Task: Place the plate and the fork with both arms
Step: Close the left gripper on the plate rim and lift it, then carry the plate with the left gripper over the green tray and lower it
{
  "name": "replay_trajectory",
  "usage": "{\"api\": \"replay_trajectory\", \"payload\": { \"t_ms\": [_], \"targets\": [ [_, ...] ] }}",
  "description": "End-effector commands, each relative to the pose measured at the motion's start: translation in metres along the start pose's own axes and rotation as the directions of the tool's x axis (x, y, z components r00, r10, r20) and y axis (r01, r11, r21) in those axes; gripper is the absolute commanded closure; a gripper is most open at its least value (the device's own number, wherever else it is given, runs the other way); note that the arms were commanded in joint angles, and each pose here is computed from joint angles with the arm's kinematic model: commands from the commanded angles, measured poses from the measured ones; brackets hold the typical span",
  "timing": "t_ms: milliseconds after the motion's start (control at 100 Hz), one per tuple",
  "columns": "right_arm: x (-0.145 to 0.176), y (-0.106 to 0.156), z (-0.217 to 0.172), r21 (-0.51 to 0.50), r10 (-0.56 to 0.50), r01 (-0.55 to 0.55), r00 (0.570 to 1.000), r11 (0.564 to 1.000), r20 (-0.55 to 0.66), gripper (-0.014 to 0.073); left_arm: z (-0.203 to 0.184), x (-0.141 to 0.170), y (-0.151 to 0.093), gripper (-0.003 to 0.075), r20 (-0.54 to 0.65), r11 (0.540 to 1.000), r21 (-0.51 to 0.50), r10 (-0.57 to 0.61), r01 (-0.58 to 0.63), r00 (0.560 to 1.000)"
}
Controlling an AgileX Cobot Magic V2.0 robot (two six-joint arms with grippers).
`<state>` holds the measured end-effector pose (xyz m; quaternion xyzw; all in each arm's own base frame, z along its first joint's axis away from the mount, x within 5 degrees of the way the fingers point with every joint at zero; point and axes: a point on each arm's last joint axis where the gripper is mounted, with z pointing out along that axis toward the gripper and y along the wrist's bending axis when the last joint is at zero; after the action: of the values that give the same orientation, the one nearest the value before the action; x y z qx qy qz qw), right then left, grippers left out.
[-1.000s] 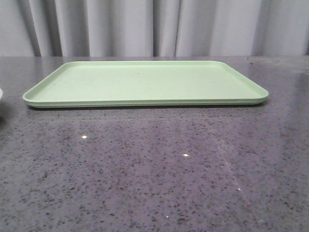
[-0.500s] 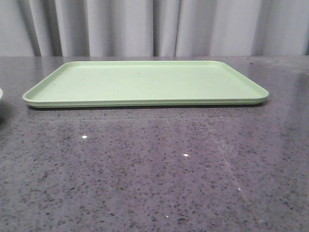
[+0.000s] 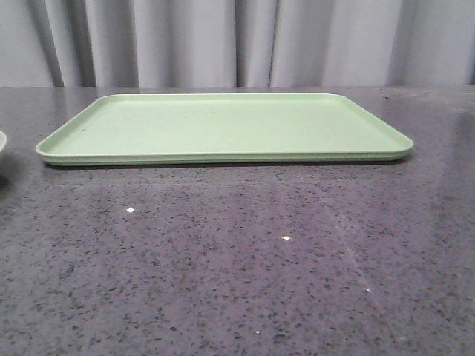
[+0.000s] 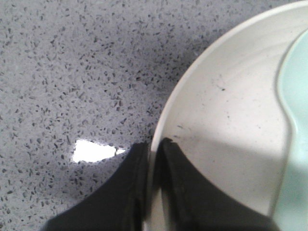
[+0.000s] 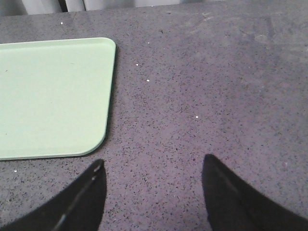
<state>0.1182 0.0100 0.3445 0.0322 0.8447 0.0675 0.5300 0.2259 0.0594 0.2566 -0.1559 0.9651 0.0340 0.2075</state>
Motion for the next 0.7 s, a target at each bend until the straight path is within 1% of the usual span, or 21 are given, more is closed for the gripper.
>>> {"api": "replay_trajectory", "payload": {
  "t_ms": [0,200,320,440,540,690],
  "targets": [
    [-0.017,0.002,-0.005,-0.010,-0.013,0.014,0.995,1.000,0.099,0.0145,-0.009,-0.005,0.001,0.0741,0.046,1.000,-0.004,-0.003,0.003,0.999],
    [-0.017,0.002,-0.005,-0.010,-0.013,0.014,0.995,1.000,0.099,0.0145,-0.018,-0.002,0.002,0.0741,0.057,1.000,0.001,-0.004,0.004,0.998],
    [-0.016,0.002,-0.005,-0.010,-0.013,0.014,0.995,1.000,0.096,0.0145,-0.031,0.001,0.009,0.0741,0.100,0.999,0.017,-0.037,0.035,0.994],
    [-0.015,0.002,-0.005,-0.009,-0.013,0.014,0.996,1.000,0.085,0.0145,-0.045,0.004,0.016,0.0741,0.147,0.994,0.080,-0.090,0.079,0.985],
    [-0.015,0.002,-0.005,-0.008,-0.013,0.014,0.997,1.000,0.082,0.0145,-0.057,0.004,0.015,0.0741,0.185,0.984,0.149,-0.128,0.101,0.974],
    [-0.015,0.002,-0.005,-0.007,-0.013,0.013,0.997,1.000,0.077,0.0145,-0.080,-0.003,0.012,0.0741,0.247,0.980,0.178,-0.129,0.086,0.960]
  ]
}}
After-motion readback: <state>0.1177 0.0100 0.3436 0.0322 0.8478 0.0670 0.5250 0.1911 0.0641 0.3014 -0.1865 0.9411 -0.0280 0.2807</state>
